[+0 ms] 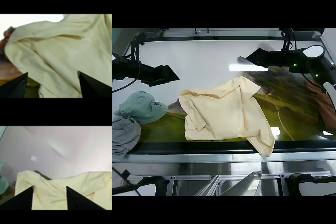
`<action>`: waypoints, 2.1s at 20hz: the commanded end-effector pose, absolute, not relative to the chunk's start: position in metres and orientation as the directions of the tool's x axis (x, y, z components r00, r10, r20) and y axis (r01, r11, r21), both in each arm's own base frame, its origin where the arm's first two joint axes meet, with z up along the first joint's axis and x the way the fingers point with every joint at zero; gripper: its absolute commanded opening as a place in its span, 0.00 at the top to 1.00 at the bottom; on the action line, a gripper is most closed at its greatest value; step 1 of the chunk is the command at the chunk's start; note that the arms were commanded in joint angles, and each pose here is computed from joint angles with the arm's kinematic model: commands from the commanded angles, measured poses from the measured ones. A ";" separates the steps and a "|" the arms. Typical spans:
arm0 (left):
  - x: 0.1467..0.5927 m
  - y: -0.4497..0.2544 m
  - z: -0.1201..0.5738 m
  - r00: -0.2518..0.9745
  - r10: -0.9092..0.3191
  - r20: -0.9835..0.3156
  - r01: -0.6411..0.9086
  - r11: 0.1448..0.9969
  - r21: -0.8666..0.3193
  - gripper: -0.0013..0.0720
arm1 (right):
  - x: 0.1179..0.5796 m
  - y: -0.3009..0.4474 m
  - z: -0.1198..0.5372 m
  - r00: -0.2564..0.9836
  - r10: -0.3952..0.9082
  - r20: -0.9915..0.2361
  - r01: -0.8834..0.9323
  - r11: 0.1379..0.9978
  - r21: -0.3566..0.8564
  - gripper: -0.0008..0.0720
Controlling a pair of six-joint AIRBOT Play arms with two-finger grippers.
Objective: Fold the shirts.
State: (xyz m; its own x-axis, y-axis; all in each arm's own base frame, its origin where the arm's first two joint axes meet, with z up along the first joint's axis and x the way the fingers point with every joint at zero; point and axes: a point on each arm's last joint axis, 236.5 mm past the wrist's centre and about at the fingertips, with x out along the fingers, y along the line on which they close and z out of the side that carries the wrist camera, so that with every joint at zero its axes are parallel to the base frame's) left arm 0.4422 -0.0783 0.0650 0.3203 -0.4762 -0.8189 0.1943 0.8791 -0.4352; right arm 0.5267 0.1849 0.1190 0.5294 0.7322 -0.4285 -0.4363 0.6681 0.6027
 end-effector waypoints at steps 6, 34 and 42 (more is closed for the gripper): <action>0.434 -0.051 -0.026 0.065 -0.483 -0.873 0.193 0.865 -0.464 0.01 | 0.381 0.104 0.053 0.210 0.683 -0.699 -0.113 0.727 0.677 0.56; 0.507 -0.056 -0.096 0.063 -0.390 -0.919 0.364 0.866 -0.343 0.01 | 0.188 0.116 -0.124 0.036 0.561 -0.827 0.461 0.725 0.512 0.44; 0.499 -0.089 -0.102 0.027 -0.400 -0.916 0.459 0.819 -0.345 0.38 | 0.190 0.144 -0.124 0.020 0.637 -0.770 0.411 0.697 0.587 0.96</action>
